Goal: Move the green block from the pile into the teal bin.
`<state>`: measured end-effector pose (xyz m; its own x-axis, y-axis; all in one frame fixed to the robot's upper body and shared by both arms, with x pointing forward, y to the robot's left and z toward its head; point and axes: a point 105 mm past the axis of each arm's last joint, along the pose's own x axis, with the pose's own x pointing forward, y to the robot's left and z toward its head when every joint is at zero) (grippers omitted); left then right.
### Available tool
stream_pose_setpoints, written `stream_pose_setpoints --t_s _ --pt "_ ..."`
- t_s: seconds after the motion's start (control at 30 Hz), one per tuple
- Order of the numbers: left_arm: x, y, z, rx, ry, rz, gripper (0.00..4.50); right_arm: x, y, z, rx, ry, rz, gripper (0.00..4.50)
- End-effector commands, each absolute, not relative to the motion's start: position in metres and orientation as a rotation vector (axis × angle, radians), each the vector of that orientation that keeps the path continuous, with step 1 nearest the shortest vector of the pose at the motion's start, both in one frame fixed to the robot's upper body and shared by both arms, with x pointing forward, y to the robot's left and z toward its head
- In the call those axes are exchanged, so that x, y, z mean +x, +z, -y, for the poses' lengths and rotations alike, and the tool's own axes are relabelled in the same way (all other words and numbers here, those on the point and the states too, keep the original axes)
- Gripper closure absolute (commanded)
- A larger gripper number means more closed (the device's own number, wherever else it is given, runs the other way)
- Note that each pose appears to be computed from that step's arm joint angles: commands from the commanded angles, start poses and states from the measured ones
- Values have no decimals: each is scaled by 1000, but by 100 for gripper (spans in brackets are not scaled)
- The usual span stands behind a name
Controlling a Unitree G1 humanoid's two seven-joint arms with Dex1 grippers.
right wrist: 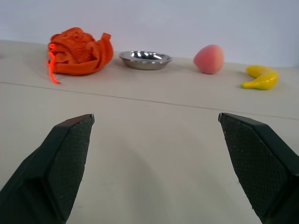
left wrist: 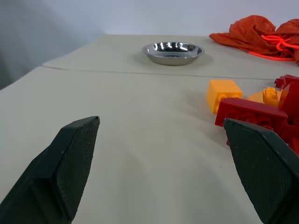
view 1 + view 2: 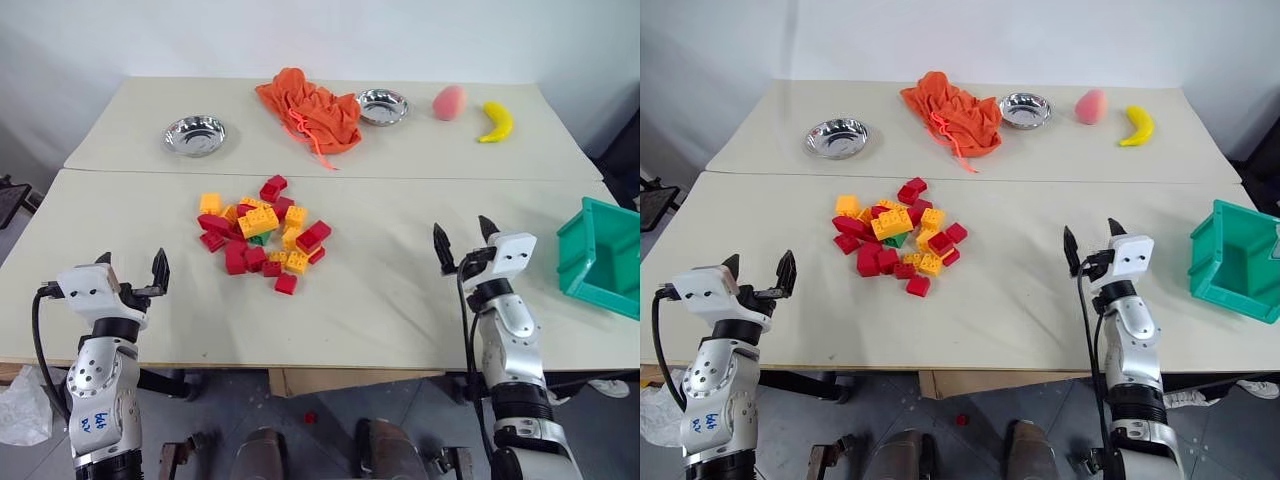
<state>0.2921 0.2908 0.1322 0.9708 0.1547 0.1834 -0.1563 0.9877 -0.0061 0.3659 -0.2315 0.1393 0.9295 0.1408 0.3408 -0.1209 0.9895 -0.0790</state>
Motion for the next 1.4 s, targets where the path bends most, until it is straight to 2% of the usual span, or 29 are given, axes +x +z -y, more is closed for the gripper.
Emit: stream_pose_setpoints --t_s 0.03,0.13,0.27,0.37,0.43,0.53,0.77,0.93,1.2,1.3,1.4 --pt "290 155 -288 38 114 261 0 363 155 232 -58 177 411 2" --pt "292 173 -263 167 -122 307 0 351 164 211 -56 408 408 2" --pt "294 178 -238 230 -400 281 0 333 174 203 -99 579 371 2" --pt "292 177 -218 321 -691 207 0 309 183 208 -198 759 288 2" --pt "291 176 -215 333 -786 178 0 299 185 211 -237 829 238 2" --pt "290 170 -208 314 -915 145 60 289 186 217 -316 881 179 0" --pt "307 143 -170 274 -1106 73 280 284 186 206 -342 902 179 0" --pt "344 152 -150 278 -1049 112 444 282 184 201 -326 895 186 0" --pt "403 160 -157 280 -802 83 444 283 184 191 -297 878 227 0" --pt "424 178 -176 233 -618 128 444 284 182 185 -287 873 231 0" --pt "434 177 -193 276 -501 111 444 284 181 180 -273 870 236 0"
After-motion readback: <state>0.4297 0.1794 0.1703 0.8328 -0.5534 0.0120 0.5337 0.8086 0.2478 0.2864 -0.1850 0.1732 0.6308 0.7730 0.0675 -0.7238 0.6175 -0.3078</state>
